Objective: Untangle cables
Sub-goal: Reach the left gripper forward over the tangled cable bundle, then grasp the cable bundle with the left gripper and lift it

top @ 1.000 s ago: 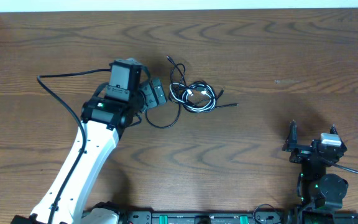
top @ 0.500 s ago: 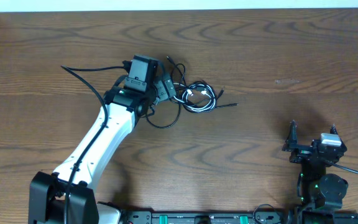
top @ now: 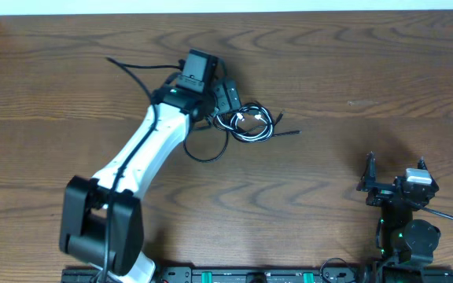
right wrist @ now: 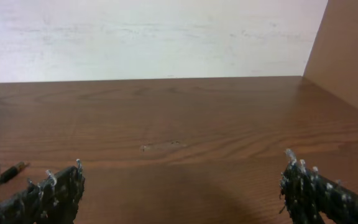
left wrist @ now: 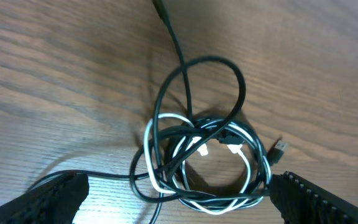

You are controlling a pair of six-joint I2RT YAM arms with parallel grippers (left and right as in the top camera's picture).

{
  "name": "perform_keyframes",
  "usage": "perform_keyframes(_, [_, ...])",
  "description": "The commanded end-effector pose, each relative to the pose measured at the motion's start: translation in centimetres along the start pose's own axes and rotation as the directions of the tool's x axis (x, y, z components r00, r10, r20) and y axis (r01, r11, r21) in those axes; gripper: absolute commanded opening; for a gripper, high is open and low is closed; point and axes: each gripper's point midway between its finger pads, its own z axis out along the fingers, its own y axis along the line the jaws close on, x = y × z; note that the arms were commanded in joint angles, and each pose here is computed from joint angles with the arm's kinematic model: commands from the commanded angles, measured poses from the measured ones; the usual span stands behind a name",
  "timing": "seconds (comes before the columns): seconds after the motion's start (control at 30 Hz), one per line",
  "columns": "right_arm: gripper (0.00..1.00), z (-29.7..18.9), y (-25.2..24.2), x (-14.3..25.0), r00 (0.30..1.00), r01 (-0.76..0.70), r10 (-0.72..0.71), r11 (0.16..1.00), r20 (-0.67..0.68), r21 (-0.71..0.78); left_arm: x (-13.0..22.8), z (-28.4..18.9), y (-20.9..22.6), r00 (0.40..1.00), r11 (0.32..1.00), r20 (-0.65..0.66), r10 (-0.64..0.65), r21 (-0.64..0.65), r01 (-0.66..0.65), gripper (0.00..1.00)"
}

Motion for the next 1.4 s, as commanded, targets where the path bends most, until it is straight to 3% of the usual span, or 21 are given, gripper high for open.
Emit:
perform_keyframes(0.0, [0.99,0.0,0.0,0.0,1.000,0.015,-0.015,1.000,0.001,0.002,0.3,2.0,1.4,1.000,0.996,-0.003,-0.029,-0.089,0.029,0.98])
perform_keyframes(1.37, [0.99,0.0,0.0,0.0,1.000,0.015,-0.015,1.000,0.001,0.002,1.6,4.6,3.8,0.999,0.983,-0.034,-0.030,-0.180,0.023,0.98])
